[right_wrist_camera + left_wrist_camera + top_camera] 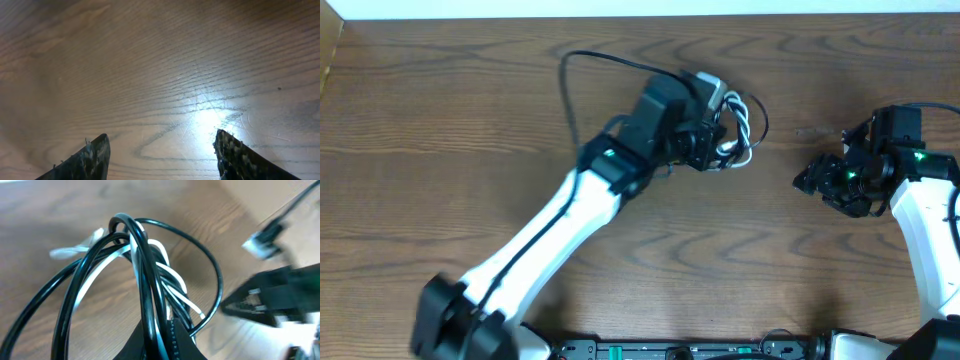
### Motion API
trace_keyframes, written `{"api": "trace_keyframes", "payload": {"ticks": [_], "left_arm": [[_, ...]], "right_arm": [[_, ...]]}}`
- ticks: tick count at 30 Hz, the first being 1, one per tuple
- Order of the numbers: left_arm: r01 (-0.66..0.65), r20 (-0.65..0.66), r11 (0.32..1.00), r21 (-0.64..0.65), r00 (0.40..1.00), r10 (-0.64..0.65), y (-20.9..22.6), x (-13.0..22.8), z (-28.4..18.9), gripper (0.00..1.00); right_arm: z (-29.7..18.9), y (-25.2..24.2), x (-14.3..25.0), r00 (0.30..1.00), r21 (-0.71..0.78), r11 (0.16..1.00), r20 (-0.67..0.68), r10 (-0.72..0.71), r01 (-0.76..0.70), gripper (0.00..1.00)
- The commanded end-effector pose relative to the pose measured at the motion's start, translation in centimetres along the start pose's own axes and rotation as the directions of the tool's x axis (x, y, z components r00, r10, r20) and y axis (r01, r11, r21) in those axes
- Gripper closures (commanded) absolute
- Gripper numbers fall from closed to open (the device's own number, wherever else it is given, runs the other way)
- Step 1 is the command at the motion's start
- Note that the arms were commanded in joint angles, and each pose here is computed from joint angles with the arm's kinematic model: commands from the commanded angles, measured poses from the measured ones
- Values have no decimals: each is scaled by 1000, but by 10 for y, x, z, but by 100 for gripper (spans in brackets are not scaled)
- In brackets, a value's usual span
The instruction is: Untangle cables
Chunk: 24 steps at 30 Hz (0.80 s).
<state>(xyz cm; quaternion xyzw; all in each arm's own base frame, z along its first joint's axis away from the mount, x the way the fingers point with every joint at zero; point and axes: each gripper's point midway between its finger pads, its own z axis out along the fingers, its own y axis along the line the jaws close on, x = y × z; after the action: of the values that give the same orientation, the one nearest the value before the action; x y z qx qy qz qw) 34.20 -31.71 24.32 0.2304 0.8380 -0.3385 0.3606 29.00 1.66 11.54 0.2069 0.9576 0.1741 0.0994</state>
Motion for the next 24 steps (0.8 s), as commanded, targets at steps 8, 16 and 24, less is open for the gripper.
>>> {"api": "trace_keyframes", "payload": {"ticks": [8, 16, 24], "left_arm": [[5, 52, 1000, 28, 999, -6, -10, -18, -25, 93], [48, -55, 997, 56, 997, -45, -9, 6, -24, 93], [156, -97, 948, 277, 986, -134, 0, -1, -53, 93]], "right_arm": [[-5, 1, -3, 1000, -6, 1000, 15, -13, 13, 37], [-5, 46, 0, 986, -204, 965, 24, -163, 164, 37], [-7, 123, 2, 940, -392, 854, 129, -317, 342, 37]]}}
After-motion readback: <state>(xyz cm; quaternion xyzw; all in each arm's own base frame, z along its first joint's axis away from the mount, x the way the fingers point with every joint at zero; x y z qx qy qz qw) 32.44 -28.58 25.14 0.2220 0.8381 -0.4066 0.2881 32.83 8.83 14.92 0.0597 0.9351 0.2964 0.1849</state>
